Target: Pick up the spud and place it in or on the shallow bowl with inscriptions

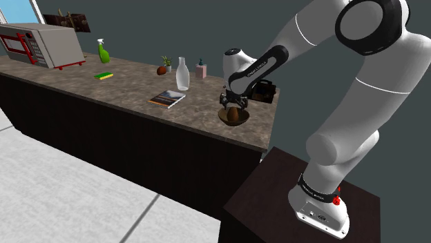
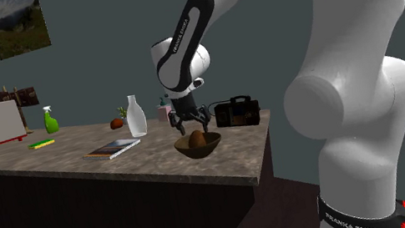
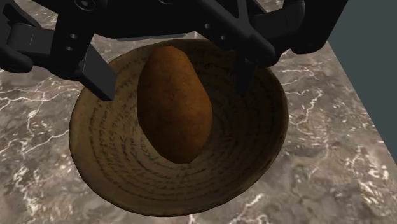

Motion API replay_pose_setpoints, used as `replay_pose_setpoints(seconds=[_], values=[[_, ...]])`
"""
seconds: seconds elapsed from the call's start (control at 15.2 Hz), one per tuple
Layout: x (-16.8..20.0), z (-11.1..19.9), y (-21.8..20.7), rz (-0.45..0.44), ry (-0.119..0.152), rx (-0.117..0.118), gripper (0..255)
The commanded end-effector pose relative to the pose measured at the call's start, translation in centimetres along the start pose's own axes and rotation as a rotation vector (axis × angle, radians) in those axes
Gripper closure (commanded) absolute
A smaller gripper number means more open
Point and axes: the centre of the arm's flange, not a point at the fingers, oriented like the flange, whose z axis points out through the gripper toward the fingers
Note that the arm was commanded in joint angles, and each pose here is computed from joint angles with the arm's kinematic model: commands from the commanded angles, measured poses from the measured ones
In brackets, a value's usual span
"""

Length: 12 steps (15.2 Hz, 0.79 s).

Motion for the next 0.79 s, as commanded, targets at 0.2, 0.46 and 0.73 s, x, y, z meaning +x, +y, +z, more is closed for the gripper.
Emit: replay_pose_setpoints(seconds=[0.2,0.46,0.73], values=[[0.0,-5.0,0.0,0.0,0.0,0.0,0],[0.0,-5.0,0.0,0.0,0.0,0.0,0],[0.0,-5.0,0.0,0.0,0.0,0.0,0]])
